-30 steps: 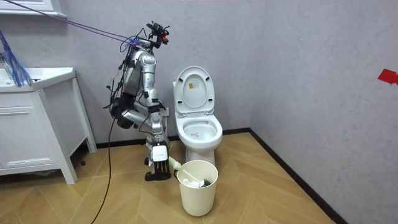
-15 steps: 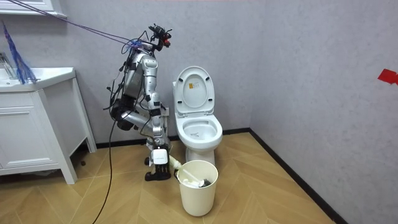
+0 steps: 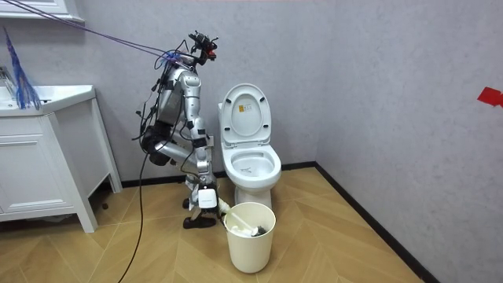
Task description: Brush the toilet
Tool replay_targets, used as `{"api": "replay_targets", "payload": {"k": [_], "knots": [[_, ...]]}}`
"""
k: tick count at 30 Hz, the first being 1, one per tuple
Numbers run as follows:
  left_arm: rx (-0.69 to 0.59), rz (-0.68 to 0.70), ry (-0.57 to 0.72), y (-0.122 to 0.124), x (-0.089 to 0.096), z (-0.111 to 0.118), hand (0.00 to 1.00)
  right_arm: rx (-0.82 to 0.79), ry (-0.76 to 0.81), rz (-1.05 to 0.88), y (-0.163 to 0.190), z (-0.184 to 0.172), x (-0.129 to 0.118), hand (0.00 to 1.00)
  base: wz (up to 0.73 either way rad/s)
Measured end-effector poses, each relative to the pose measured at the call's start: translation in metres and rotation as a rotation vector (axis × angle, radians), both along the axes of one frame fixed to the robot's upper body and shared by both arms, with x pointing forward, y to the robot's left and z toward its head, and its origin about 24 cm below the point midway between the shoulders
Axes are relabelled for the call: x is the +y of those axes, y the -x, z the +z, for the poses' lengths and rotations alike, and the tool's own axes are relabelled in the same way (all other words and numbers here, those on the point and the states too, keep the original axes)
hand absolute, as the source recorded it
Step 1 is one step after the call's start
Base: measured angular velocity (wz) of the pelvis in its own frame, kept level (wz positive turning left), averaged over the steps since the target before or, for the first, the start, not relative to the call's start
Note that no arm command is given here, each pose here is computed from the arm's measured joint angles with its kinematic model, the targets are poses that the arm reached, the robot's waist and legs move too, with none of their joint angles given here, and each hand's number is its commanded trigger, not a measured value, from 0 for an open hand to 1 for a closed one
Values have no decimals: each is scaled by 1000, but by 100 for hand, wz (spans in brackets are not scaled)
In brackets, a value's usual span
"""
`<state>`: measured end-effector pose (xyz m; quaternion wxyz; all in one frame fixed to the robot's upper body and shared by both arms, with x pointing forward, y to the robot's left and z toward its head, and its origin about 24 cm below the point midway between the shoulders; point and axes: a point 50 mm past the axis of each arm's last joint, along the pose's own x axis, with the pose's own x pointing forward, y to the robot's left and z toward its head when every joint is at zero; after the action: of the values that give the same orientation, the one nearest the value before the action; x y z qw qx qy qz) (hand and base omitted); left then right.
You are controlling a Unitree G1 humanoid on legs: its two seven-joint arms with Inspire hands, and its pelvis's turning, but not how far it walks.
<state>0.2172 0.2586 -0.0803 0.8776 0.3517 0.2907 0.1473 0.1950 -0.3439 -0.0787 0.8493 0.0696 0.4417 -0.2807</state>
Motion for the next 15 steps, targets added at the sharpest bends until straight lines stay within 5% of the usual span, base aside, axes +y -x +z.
{"api": "replay_targets", "payload": {"k": [15], "knots": [[3, -16, -5, 1, 2, 0, 0, 49, 23, 59, 1, 1, -2, 100, 0]]}}
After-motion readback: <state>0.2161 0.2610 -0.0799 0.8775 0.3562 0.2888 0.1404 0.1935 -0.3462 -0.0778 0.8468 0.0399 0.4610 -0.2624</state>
